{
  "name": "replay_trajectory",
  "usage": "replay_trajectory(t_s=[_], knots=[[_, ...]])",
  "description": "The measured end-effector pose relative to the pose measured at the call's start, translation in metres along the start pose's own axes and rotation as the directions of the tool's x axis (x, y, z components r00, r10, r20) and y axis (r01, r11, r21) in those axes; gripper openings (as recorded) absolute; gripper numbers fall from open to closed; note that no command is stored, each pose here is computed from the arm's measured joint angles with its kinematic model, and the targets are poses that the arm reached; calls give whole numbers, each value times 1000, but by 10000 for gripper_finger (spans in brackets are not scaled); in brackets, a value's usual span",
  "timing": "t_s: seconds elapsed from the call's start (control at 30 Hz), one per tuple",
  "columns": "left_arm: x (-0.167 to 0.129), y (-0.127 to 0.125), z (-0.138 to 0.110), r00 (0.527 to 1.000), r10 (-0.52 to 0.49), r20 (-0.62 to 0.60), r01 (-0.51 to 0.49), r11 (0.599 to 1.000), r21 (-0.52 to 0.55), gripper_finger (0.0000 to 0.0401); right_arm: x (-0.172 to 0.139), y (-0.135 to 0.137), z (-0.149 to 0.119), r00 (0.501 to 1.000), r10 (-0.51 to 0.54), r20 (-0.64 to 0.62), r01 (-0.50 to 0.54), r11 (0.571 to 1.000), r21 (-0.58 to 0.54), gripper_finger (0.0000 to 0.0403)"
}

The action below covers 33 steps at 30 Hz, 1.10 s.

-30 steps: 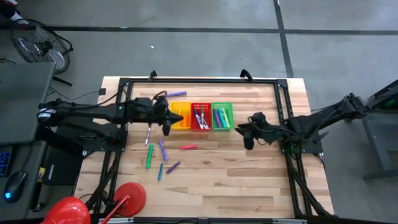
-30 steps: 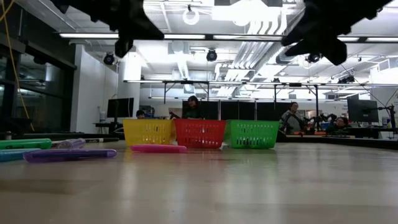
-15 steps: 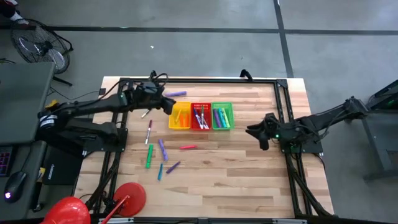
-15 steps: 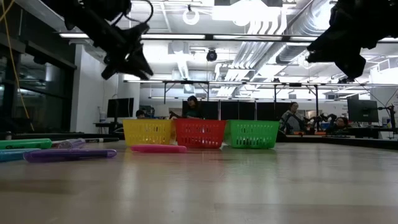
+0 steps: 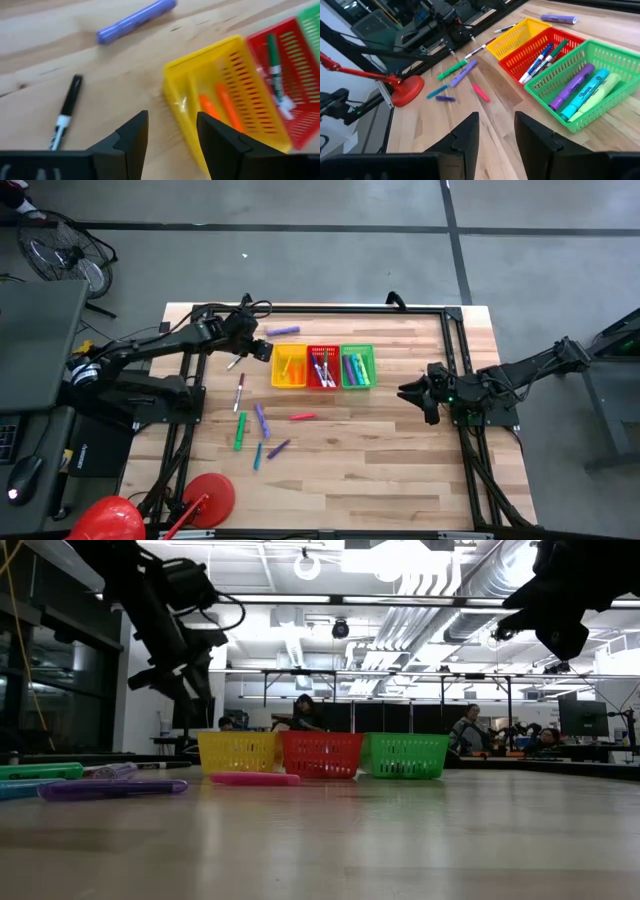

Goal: Pick & Place Markers
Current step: Put the black marker into the red bin

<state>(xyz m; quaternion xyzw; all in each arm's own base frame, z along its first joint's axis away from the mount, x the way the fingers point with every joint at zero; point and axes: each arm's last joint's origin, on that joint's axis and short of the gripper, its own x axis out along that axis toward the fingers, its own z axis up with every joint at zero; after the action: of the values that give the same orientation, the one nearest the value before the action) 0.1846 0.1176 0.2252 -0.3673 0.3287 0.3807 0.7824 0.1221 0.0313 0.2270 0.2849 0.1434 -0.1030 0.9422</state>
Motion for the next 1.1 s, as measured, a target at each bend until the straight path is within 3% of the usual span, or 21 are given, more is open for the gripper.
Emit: replay_trajectory(t_s=[0.2,0.5,0.83,1.1], knots=[[12,10,6,979,145,-142,-147,989,-4,166,0,0,0,1000,13,-12,-13,1000,0,113],[33,13,19,859,378,-346,-319,923,216,166,0,1,-1,1000,23,-21,-23,1000,0,113],[65,30,19,778,422,-465,-355,907,227,167,0,2,0,999,36,-20,-36,999,8,113],[66,43,27,786,408,-465,-309,910,277,167,0,3,2,999,54,-5,-54,998,18,113]])
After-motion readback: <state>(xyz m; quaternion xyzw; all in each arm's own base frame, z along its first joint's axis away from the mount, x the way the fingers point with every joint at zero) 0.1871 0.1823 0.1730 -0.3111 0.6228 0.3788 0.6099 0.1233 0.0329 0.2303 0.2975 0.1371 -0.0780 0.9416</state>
